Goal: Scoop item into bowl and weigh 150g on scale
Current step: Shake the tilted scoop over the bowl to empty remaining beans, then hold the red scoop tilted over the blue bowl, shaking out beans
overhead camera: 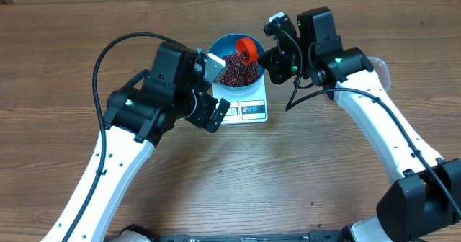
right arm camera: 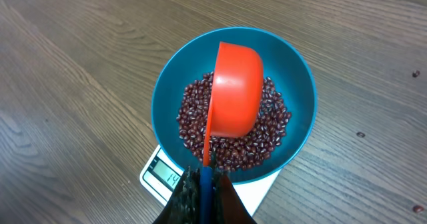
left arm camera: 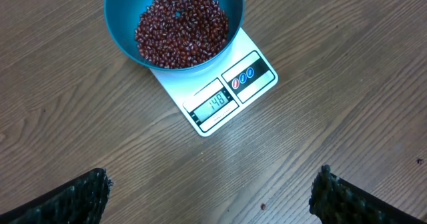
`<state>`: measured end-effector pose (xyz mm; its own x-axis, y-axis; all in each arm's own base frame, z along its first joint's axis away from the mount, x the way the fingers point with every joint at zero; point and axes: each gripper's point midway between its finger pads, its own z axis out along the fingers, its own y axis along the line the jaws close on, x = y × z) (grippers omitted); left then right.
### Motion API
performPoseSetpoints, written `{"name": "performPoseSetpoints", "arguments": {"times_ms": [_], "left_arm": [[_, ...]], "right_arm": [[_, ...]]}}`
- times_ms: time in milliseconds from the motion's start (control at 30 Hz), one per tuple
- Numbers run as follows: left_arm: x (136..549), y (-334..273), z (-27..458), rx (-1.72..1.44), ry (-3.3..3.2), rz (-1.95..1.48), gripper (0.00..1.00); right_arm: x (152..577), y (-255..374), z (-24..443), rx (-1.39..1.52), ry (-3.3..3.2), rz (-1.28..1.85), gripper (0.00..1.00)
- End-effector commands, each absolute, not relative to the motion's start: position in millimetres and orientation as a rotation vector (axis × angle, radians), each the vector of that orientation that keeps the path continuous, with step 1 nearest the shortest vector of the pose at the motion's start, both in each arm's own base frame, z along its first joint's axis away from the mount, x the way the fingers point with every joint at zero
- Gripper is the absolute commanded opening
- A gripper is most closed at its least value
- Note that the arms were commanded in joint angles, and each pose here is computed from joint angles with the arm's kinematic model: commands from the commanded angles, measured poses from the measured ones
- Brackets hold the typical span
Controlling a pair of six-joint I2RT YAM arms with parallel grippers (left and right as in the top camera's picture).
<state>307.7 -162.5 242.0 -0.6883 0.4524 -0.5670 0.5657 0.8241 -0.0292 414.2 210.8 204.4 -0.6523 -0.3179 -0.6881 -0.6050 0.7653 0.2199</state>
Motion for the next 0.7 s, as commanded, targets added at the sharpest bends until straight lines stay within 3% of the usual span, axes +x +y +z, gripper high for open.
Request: {"name": "performPoseSetpoints", "arguments": {"times_ms": [0,67,133,267,667], "left_arm": [[309,-163,244,0.735,2.448,-0.276,1.00],[309,-163,244,0.735,2.448,-0.276,1.00],[309,-163,244,0.735,2.448,-0.276,1.00],[309,-163,244,0.735,2.448,-0.276,1.00],[309,-163,244,0.735,2.448,-0.276,1.00]], "right_arm": [[419,210,213,-0.638,2.305,0.573,0.04],[415,214,213,-0.669,2.300,0.596,0.04],[401,224,209,-0.887,2.237,0.592,0.04],[415,209,204,-0.704,2.321,0.485,0.04],[415,212,206,-0.711,2.310,0.504,0.04]]}}
